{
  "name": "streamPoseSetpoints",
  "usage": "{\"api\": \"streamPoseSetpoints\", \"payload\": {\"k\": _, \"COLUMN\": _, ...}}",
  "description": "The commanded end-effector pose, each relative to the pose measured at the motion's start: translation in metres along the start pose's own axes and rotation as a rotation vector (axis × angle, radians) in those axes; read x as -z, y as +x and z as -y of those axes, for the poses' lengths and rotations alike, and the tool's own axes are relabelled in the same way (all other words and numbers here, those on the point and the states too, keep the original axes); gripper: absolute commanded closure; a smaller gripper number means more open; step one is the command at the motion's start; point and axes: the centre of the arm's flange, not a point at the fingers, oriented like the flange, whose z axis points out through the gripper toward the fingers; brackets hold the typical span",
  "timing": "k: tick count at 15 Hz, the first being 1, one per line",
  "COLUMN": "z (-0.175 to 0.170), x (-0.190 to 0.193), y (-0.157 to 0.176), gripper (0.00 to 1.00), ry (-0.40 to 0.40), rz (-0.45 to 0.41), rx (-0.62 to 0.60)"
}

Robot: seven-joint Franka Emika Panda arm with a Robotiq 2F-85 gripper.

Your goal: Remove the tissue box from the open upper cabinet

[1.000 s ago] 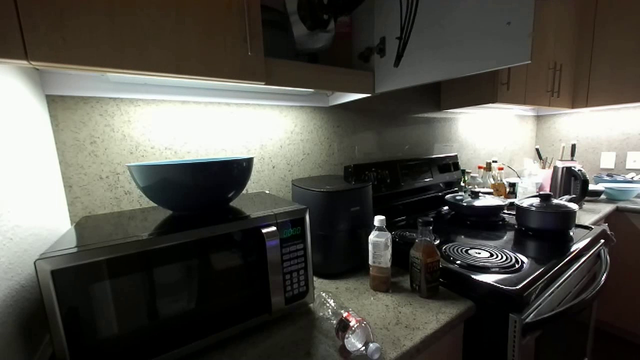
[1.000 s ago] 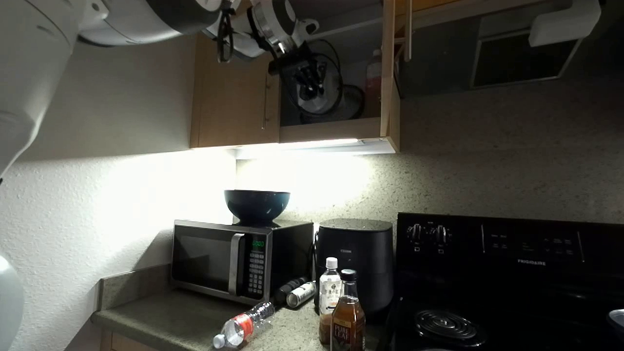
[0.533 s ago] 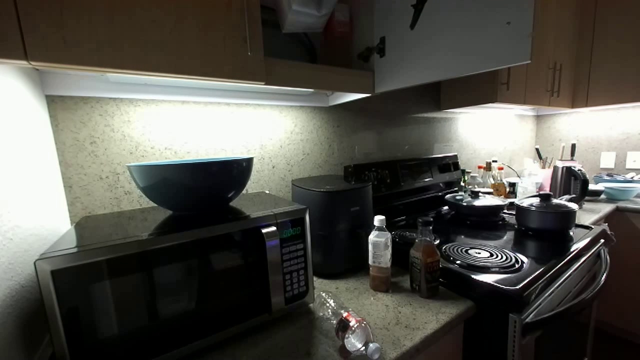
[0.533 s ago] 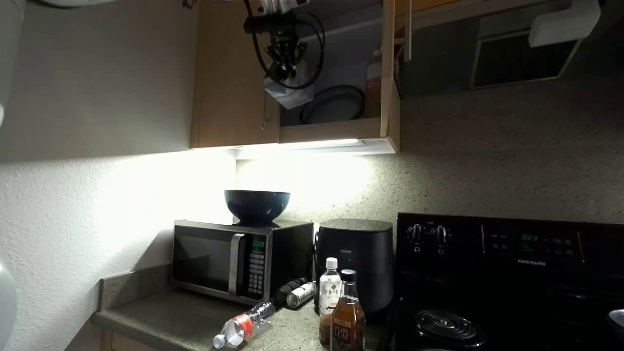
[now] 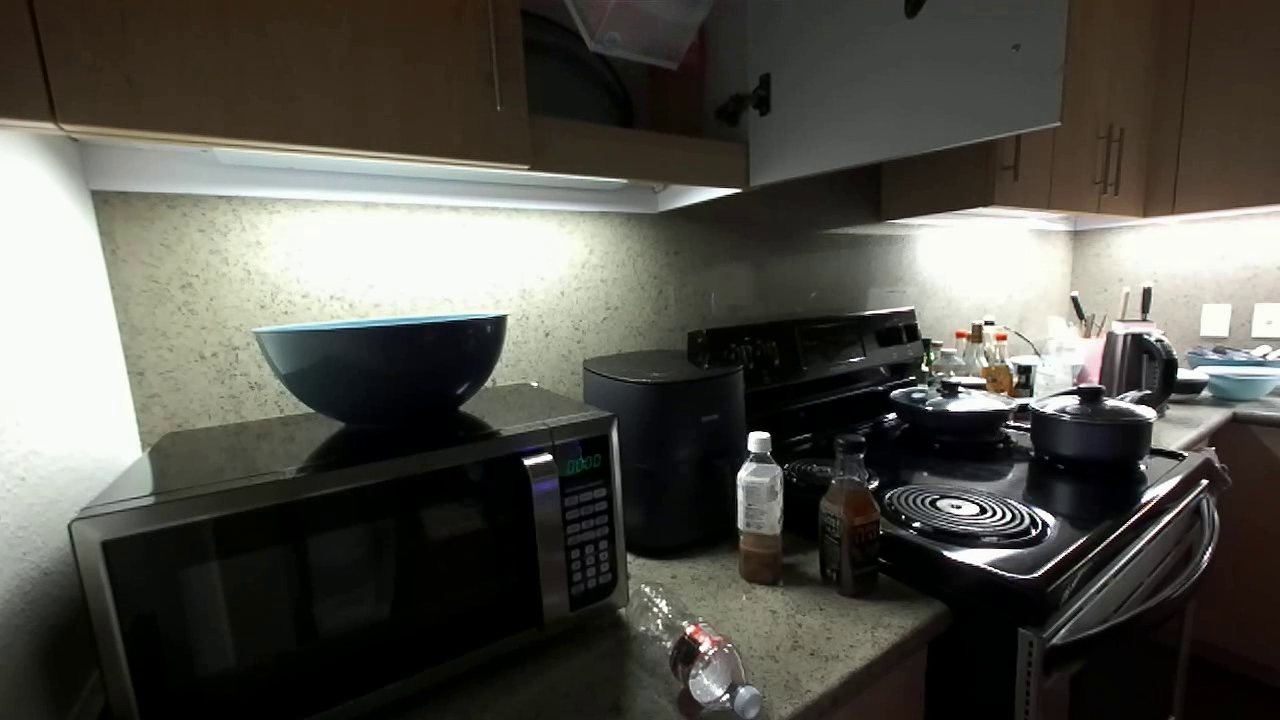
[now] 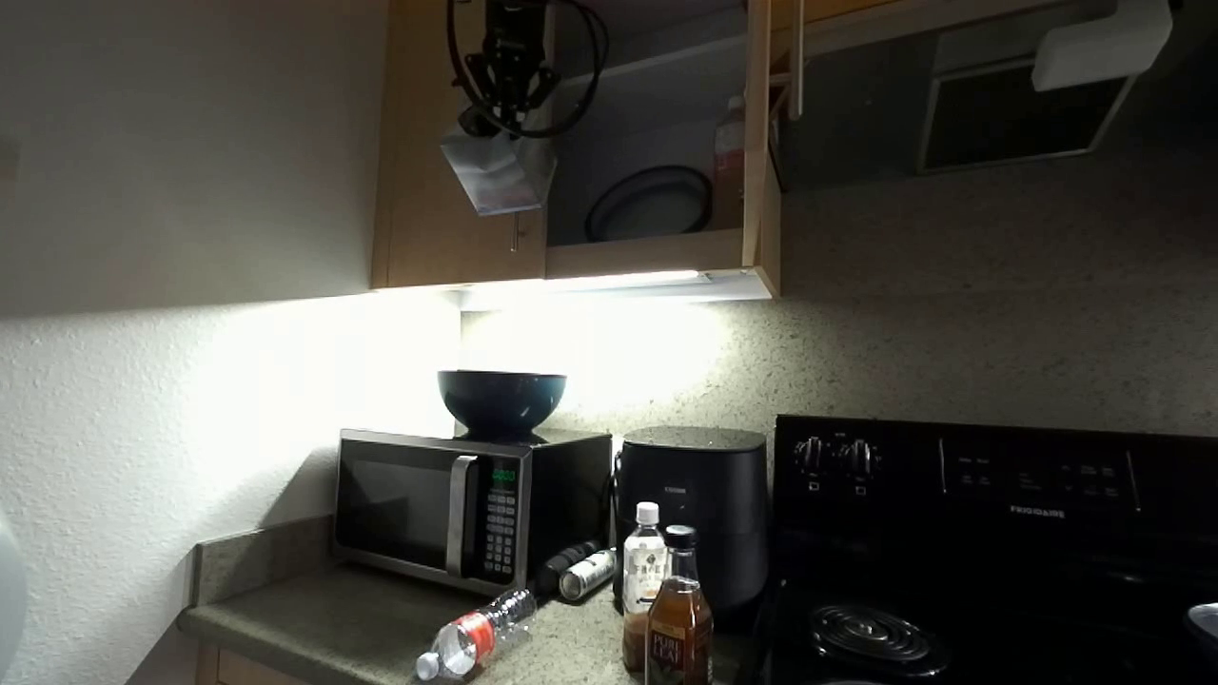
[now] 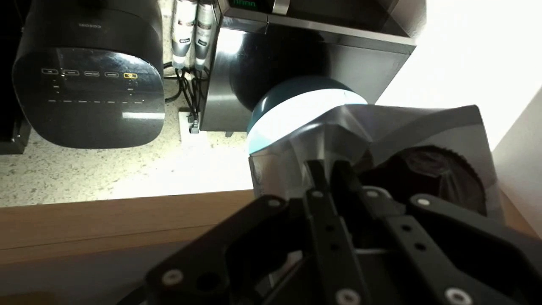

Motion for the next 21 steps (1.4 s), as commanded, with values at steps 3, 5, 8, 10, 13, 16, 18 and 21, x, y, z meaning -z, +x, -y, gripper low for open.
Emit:
{"api": "streamPoseSetpoints", "payload": {"k": 3, "z": -0.001, "x": -0.005, "y": 0.002, "gripper": 0.9, "ry": 0.002, "rz": 0.005, "rx": -0.001}}
{"api": "streamPoseSetpoints", "payload": {"k": 5, "z": -0.002, "x": -0.006, "y": 0.003, "gripper": 0.9, "ry": 0.002, "rz": 0.006, "rx": -0.002}}
{"api": "streamPoseSetpoints", "payload": {"k": 8, "z": -0.003, "x": -0.02, "y": -0.012, "gripper": 0.95, "ry": -0.002, "rz": 0.092, "rx": -0.005}}
{"api": "streamPoseSetpoints", "payload": {"k": 10, "z": -0.004, "x": -0.036, "y": -0.034, "gripper": 0.95, "ry": 0.024, "rz": 0.17, "rx": -0.032}}
{"api": "streamPoseSetpoints", "payload": {"k": 13, "z": 0.003, "x": -0.055, "y": -0.066, "gripper": 0.95, "ry": 0.038, "rz": 0.253, "rx": -0.071}}
{"api": "streamPoseSetpoints", "payload": {"k": 16, "z": 0.008, "x": -0.071, "y": -0.104, "gripper": 0.95, "ry": 0.0, "rz": 0.291, "rx": -0.136}}
{"api": "streamPoseSetpoints", "payload": {"k": 18, "z": 0.003, "x": -0.085, "y": -0.13, "gripper": 0.95, "ry": -0.034, "rz": 0.299, "rx": -0.19}}
{"api": "streamPoseSetpoints", "payload": {"k": 21, "z": -0.013, "x": -0.101, "y": -0.155, "gripper": 0.95, "ry": -0.076, "rz": 0.204, "rx": -0.222}}
